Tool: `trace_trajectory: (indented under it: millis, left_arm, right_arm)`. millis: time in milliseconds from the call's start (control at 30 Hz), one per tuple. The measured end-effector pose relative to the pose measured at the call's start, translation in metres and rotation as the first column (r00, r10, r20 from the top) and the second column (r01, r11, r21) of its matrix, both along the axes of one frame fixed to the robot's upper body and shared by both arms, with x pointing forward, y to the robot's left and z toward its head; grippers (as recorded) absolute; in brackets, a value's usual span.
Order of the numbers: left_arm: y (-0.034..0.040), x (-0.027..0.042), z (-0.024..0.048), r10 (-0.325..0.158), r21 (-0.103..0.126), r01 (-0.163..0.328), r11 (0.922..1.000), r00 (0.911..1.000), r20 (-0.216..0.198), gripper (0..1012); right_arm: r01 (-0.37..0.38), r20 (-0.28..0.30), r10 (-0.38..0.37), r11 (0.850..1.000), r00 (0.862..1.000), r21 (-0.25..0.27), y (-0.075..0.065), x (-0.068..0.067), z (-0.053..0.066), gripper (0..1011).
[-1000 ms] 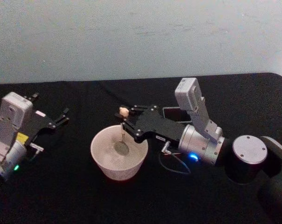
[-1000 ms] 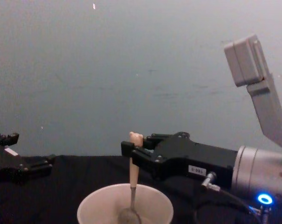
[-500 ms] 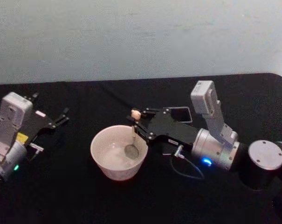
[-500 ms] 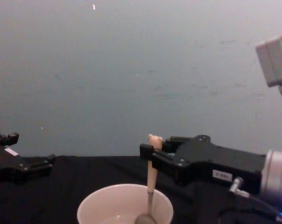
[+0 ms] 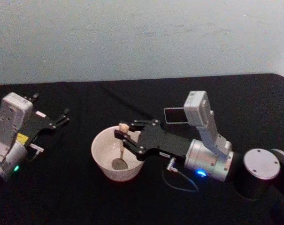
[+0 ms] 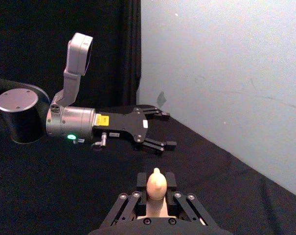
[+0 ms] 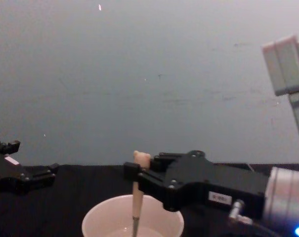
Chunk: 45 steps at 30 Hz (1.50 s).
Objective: Pick up the stirring spoon with one hand, stir inside the cup, then place it back in its original position.
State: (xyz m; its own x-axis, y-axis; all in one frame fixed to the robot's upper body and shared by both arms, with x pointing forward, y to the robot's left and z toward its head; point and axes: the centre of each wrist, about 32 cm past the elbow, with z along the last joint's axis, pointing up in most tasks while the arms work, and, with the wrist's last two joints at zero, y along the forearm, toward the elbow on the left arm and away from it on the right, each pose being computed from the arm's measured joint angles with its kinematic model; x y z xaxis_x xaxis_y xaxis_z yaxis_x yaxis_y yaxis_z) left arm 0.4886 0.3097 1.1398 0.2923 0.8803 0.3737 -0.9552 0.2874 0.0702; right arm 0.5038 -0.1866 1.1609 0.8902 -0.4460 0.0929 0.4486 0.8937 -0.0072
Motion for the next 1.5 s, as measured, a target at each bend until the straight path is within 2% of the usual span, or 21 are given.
trace_trajectory:
  millis: [300,500,600,1233,1500]
  left_arm:
    - [0.0,0.0,0.0,0.0,0.0,0.0,1.0,1.0,0.0,1001]
    - [0.0,0.0,0.0,0.0,0.0,0.0,1.0,1.0,0.0,1001]
    - [0.0,0.0,0.0,0.0,0.0,0.0,1.0,1.0,0.0,1002]
    - [0.0,0.0,0.0,0.0,0.0,0.0,1.0,1.0,0.0,1001]
    - [0.0,0.0,0.0,0.0,0.0,0.0,1.0,1.0,0.0,1001]
  right_arm:
    - [0.029,0.013,-0.029,1.0,0.999,-0.003,0.018,0.017,-0.002,213]
    - [0.06,0.023,-0.06,0.998,0.998,-0.012,0.02,0.026,-0.003,213]
    - [0.077,0.026,-0.076,0.997,0.997,-0.013,0.015,0.029,-0.004,213]
    - [0.102,0.026,-0.101,0.995,0.995,-0.016,-0.001,0.026,-0.003,213]
    - [0.08,0.034,-0.079,0.997,0.996,-0.024,-0.011,0.015,-0.001,213]
